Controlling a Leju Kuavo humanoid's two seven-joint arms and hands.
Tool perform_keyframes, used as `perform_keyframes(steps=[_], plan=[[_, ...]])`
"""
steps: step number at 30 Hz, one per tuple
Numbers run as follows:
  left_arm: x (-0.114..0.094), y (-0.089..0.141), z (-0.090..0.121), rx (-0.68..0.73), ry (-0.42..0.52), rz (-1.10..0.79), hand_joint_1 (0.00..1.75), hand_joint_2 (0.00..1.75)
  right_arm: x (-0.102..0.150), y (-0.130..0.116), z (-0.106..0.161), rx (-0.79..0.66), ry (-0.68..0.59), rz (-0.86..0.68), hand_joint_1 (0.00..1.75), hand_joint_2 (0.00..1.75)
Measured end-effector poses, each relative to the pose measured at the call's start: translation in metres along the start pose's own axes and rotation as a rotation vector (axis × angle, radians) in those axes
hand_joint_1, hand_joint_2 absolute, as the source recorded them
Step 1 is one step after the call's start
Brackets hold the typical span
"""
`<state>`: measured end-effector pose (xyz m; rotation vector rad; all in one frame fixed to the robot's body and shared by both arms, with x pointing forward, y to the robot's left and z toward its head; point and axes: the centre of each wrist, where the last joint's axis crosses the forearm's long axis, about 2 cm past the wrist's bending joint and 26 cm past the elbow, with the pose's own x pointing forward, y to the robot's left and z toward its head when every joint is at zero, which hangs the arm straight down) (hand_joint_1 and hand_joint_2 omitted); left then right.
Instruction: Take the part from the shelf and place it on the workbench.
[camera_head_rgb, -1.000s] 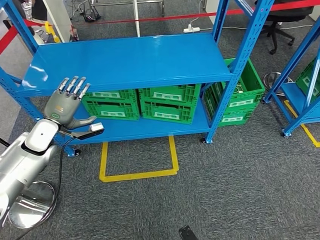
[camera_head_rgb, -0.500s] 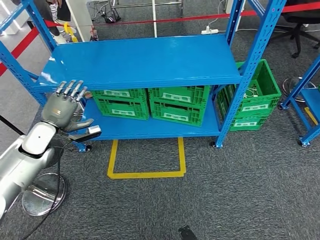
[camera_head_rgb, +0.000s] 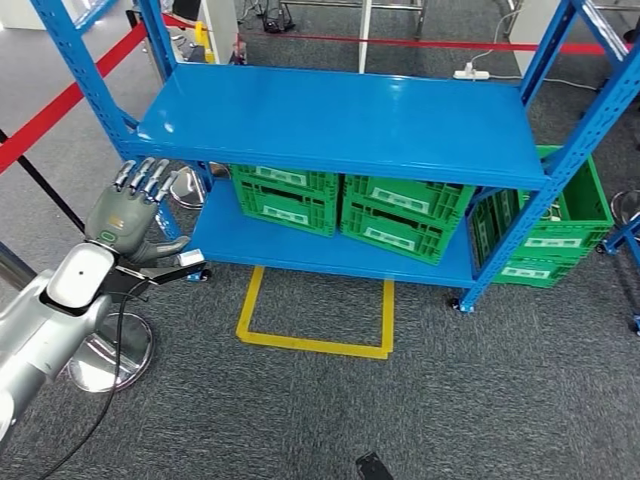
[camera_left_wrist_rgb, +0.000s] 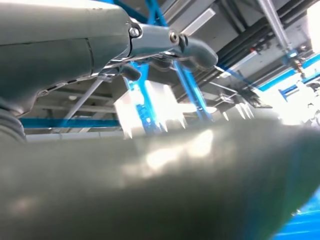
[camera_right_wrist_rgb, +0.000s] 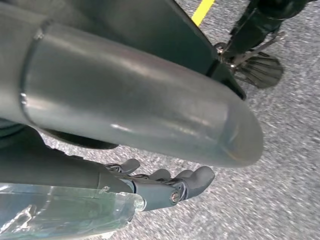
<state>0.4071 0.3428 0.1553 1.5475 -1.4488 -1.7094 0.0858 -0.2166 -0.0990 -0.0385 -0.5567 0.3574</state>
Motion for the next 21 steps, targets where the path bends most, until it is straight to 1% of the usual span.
perform_keyframes(steps=[2,6,9,10,13,21], plan=[[0.002,0.001,-0.002,0.004,-0.002,0.003,0.00,1.75,-0.001,0.000,0.001,0.003,0.009,-0.005,0.00,1.75],[0.006,0.002,-0.003,0.006,-0.003,0.014,0.00,1.75,-0.003,0.001,0.001,0.008,0.022,-0.015,0.00,1.75],[0.005,0.004,-0.007,0.002,0.014,0.053,0.00,1.75,-0.002,0.001,0.001,0.013,0.036,-0.036,0.00,0.44],[0.004,0.005,-0.008,0.000,0.020,0.072,0.00,1.31,-0.001,0.002,0.001,0.020,0.039,-0.046,0.00,0.00],[0.004,0.006,-0.010,0.002,0.017,0.108,0.00,0.00,-0.001,0.002,0.001,0.046,0.029,-0.070,0.00,0.00],[0.004,0.009,-0.015,0.005,0.005,0.104,0.00,0.00,-0.001,0.002,0.000,0.068,0.054,-0.057,0.00,0.00]])
